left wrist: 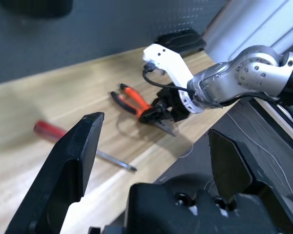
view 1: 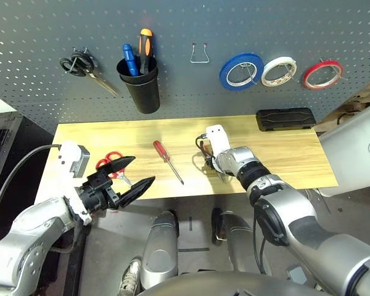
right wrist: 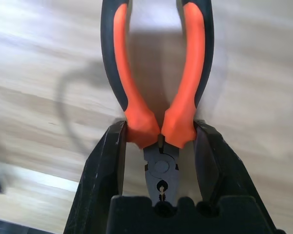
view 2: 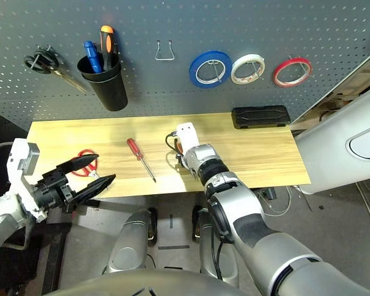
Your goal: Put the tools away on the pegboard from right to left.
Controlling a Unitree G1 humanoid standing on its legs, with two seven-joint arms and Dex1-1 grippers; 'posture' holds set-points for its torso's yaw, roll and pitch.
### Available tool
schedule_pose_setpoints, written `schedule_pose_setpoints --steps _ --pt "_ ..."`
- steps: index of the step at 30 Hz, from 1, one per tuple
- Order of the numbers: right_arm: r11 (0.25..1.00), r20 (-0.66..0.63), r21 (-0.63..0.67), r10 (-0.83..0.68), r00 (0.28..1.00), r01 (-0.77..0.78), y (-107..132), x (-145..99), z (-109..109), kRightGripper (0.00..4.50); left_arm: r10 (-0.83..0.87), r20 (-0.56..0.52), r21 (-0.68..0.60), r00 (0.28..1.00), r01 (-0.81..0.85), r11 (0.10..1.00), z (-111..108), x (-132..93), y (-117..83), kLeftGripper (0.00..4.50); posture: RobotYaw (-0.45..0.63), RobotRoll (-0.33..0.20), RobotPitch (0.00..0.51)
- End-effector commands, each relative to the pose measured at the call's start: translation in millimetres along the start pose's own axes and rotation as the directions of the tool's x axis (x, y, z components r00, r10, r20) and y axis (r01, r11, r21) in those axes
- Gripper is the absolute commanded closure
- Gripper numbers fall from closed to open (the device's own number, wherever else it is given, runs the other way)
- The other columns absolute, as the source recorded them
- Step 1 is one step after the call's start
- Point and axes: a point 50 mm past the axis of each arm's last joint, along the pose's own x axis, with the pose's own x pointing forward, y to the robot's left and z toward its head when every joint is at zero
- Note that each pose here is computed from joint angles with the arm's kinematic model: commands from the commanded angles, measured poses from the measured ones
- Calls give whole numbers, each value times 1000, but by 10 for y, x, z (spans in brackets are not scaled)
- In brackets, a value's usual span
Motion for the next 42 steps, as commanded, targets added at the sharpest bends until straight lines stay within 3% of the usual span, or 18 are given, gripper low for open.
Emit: schedule_pose_setpoints --steps 1,6,11,18,25,31,33,38,42 --pt "996 146 -72 63 987 -53 -126 -190 79 2390 3 24 -14 1000 -2 1000 39 -15 84 0 224 0 177" --pt "980 359 -127 188 914 -152 -259 -617 240 2390 -15 102 -13 995 17 1000 275 -48 169 0 193 0 145" --pt "954 541 -240 286 791 -181 -296 -1035 453 2390 -40 142 -9 989 41 999 547 -140 241 0 172 0 123" --pt "915 710 -340 402 578 -218 -181 -1497 799 2390 -51 195 46 979 43 998 954 -232 365 0 152 0 101" --pt "912 841 -392 409 355 -123 1 -1817 1301 2390 -58 242 51 969 47 998 1115 -244 431 0 148 0 87" --pt "916 901 -398 382 204 43 69 -1897 1636 2390 -65 235 56 970 53 997 1111 -184 443 0 147 0 79" --pt "907 917 -388 364 162 164 89 -1863 1738 2390 -71 236 53 969 60 997 1092 -147 435 0 146 0 81" --pt "855 925 -381 357 132 352 118 -1714 1894 2390 -80 236 50 969 70 996 1070 -84 417 0 152 0 92" --pt "830 924 -380 363 122 408 134 -1617 1944 2390 -89 232 49 969 79 996 1062 -65 407 0 159 0 94"
